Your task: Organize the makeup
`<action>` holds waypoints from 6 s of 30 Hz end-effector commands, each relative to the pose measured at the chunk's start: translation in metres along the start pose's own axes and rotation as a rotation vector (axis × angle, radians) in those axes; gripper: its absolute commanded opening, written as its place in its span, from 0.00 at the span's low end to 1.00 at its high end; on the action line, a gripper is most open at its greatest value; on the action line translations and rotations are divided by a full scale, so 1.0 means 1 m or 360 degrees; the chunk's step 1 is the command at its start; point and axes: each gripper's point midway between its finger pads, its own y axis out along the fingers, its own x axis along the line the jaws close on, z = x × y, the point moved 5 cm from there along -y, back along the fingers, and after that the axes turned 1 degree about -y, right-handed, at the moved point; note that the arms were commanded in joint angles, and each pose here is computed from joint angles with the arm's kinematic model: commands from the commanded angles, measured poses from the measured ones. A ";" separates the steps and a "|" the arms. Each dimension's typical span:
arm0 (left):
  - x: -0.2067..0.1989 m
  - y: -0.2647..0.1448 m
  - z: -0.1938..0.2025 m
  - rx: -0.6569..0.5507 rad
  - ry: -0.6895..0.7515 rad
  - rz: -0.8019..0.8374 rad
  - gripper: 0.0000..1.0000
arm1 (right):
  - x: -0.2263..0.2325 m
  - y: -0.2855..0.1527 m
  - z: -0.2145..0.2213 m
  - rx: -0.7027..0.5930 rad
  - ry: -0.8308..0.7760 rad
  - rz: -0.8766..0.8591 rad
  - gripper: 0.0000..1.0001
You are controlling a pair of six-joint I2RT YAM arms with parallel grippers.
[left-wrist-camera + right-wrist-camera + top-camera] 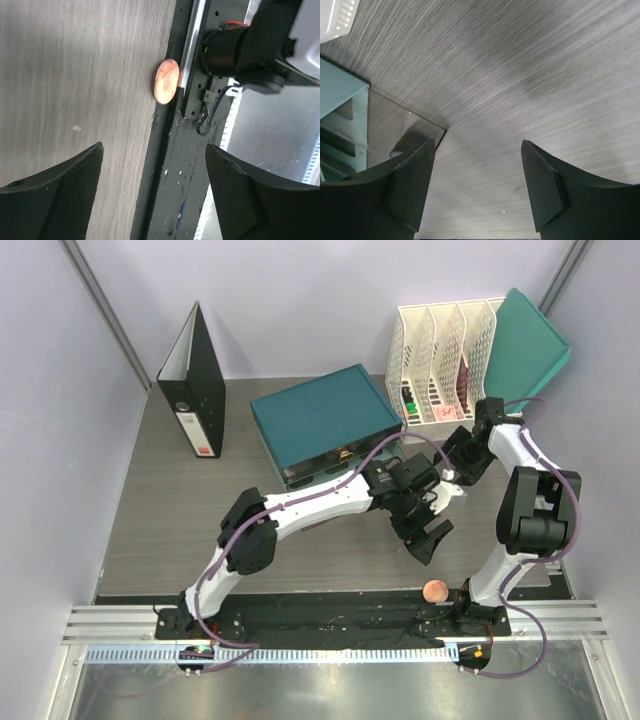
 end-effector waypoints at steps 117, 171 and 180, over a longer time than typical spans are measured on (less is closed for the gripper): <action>0.212 -0.249 0.032 -0.0460 -0.0867 -0.1737 0.00 | 0.088 0.023 0.171 0.0004 -0.0975 -0.0286 0.01; 0.260 -0.223 0.117 0.0019 -0.1239 -0.1577 0.00 | 0.182 -0.037 0.162 -0.0606 -0.0812 -0.0753 0.01; 0.261 -0.218 0.122 0.0045 -0.1238 -0.1564 0.00 | 0.158 -0.015 0.170 -0.0019 -0.0344 -0.1157 0.01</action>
